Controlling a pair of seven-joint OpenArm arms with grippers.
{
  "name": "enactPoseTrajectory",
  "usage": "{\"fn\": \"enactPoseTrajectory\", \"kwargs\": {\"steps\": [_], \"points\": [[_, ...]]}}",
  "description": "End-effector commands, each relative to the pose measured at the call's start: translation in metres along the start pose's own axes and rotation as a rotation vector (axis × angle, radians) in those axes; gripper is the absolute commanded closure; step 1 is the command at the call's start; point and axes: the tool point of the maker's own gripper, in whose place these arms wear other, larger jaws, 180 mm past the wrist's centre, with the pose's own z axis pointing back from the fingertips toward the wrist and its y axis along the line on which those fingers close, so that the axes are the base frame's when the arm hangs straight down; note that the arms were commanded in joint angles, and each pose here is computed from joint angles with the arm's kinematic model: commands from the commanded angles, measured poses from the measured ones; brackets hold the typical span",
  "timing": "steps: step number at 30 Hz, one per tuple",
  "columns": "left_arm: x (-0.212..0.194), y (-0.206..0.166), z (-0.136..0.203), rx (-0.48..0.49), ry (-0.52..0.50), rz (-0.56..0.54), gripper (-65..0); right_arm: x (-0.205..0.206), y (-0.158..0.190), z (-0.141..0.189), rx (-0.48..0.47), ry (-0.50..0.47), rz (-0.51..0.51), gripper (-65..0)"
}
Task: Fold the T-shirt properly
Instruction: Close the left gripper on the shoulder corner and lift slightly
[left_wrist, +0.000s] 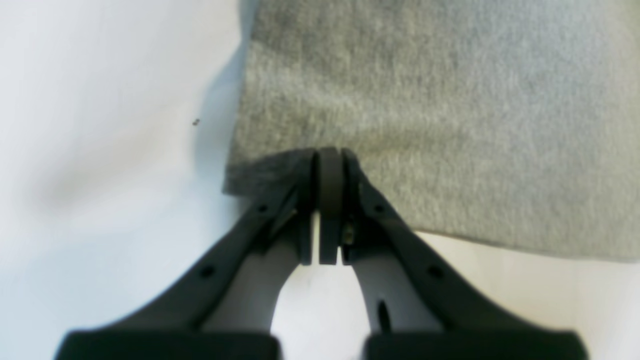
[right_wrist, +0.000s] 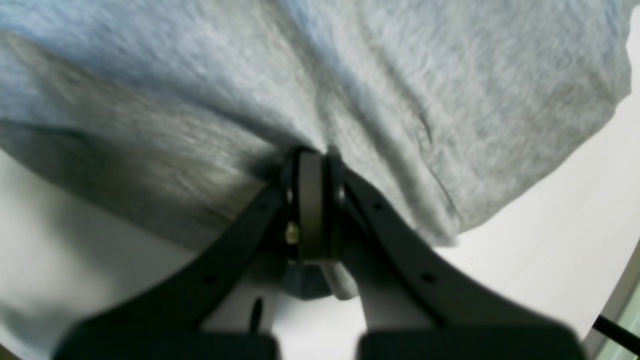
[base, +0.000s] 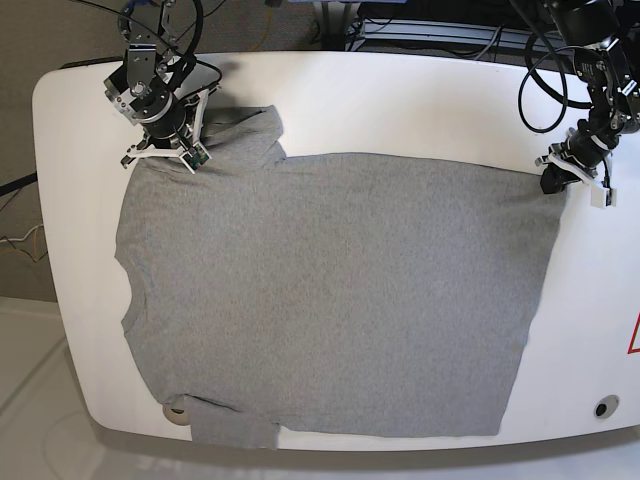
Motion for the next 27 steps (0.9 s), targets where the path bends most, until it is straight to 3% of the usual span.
{"fn": "enactPoseTrajectory", "kwargs": {"steps": [1,7,17,27], "points": [[0.018,0.003,0.010,-0.010,-0.036,-0.027,0.0,0.006,-0.004,0.006,-0.012,-0.030,0.000,0.0],[0.026,0.003,0.015,-0.040,-0.044,-0.045,0.0,0.007,-0.001,0.005,-0.010,-0.032,-0.005,0.0],[0.015,0.014,0.033,-0.072,0.035,-0.118,0.0,0.001,0.013,0.006,0.026,-0.026,-0.031,0.0],[0.002,-0.016,0.045,-0.097,0.066,-0.238,0.0,-0.007,0.030,0.012,0.083,-0.035,-0.098,0.0]]}}
